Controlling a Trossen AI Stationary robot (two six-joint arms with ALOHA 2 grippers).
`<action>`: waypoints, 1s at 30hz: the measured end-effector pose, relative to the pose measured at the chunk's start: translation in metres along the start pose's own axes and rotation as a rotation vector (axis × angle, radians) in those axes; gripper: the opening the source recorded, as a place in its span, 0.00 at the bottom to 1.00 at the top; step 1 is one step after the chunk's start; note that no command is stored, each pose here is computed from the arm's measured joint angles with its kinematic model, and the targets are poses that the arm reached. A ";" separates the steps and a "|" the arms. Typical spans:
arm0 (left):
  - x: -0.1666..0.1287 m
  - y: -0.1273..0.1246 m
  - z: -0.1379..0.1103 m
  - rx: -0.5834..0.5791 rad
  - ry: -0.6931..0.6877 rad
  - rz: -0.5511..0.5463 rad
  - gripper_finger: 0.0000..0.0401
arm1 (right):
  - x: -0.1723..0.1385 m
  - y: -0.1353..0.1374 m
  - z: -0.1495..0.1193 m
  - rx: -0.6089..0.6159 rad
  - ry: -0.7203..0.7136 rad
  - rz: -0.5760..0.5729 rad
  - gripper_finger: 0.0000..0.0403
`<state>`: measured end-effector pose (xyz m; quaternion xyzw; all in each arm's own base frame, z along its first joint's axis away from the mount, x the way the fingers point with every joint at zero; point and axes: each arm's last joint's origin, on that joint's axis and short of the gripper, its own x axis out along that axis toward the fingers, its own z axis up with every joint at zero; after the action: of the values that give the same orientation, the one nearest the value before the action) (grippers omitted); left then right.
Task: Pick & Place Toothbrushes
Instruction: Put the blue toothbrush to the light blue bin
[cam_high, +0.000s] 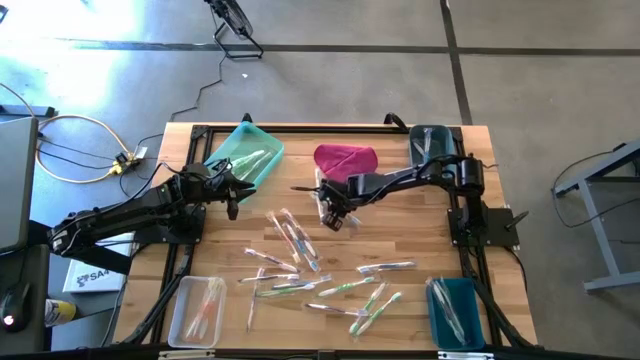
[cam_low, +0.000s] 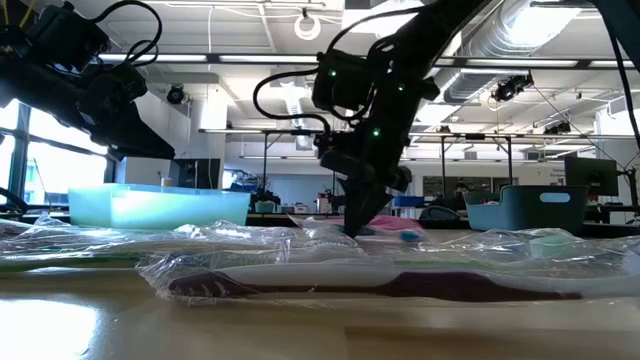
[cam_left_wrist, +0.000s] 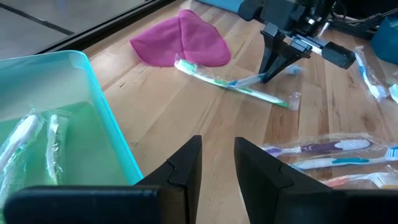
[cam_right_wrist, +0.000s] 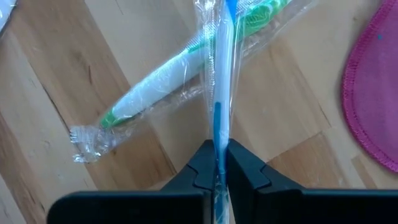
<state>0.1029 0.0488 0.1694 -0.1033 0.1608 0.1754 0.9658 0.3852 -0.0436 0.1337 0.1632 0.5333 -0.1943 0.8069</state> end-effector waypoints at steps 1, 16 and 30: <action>0.000 0.000 0.000 0.000 0.000 0.000 0.23 | -0.001 0.001 0.000 -0.003 -0.001 0.001 0.03; 0.000 0.000 0.000 0.000 0.000 -0.003 0.23 | -0.101 0.032 -0.016 0.045 -0.214 -0.131 0.03; 0.000 0.000 0.000 0.000 0.001 -0.002 0.23 | -0.137 0.056 -0.047 0.146 -0.345 -0.263 0.03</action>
<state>0.1029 0.0488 0.1694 -0.1036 0.1609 0.1745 0.9659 0.3265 0.0463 0.2453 0.1144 0.3886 -0.3608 0.8401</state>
